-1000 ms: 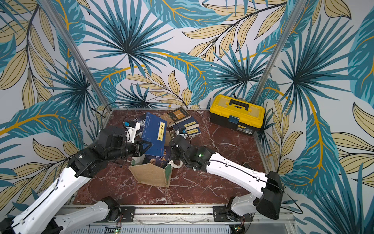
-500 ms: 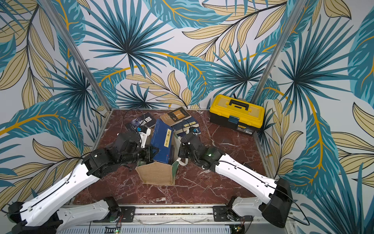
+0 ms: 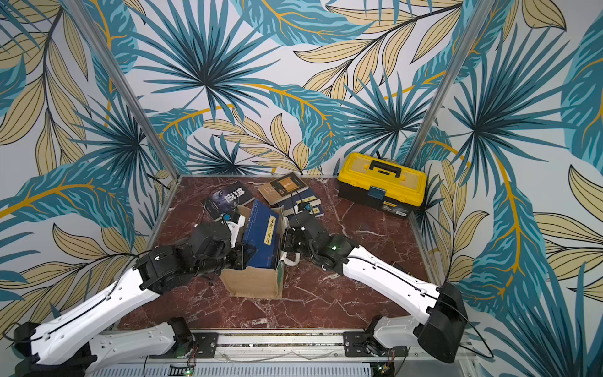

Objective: Put the books into the canvas bag
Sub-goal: Place the book in the canvas bag.

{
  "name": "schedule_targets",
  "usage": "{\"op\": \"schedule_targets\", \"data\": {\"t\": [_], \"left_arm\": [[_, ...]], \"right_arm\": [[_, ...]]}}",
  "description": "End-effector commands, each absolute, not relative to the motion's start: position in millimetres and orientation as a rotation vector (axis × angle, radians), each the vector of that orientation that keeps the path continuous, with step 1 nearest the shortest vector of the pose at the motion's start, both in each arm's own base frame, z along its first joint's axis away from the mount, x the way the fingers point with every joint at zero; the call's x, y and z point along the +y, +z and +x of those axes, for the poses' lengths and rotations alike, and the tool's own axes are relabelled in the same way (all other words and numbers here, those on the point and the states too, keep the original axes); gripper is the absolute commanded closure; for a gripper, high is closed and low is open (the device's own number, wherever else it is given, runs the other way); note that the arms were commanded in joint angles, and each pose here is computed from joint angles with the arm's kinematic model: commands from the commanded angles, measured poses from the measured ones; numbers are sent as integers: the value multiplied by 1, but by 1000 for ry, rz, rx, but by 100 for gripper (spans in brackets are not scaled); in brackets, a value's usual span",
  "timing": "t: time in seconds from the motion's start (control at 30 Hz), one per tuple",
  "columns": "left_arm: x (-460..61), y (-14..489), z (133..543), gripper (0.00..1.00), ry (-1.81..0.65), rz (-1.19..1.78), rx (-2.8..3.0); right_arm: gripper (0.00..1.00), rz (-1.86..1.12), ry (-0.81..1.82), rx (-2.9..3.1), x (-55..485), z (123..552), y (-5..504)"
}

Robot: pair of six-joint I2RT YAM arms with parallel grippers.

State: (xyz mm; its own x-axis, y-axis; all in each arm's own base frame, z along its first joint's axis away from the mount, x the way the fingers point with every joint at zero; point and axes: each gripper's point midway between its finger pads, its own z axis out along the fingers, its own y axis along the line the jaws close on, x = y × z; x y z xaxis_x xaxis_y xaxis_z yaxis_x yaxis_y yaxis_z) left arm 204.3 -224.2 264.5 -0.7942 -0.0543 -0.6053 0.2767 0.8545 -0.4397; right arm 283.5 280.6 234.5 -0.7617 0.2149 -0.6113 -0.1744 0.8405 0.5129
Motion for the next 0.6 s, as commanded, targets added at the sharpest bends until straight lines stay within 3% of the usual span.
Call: {"op": "schedule_targets", "data": {"t": [0.0, 0.57], "left_arm": [[-221, 246, 202, 100, -654, 144, 2448], [-252, 188, 223, 100, -516, 49, 2681]], "right_arm": [[100, 14, 745, 2283, 284, 290, 245], [100, -26, 773, 2305, 292, 288, 243]]}}
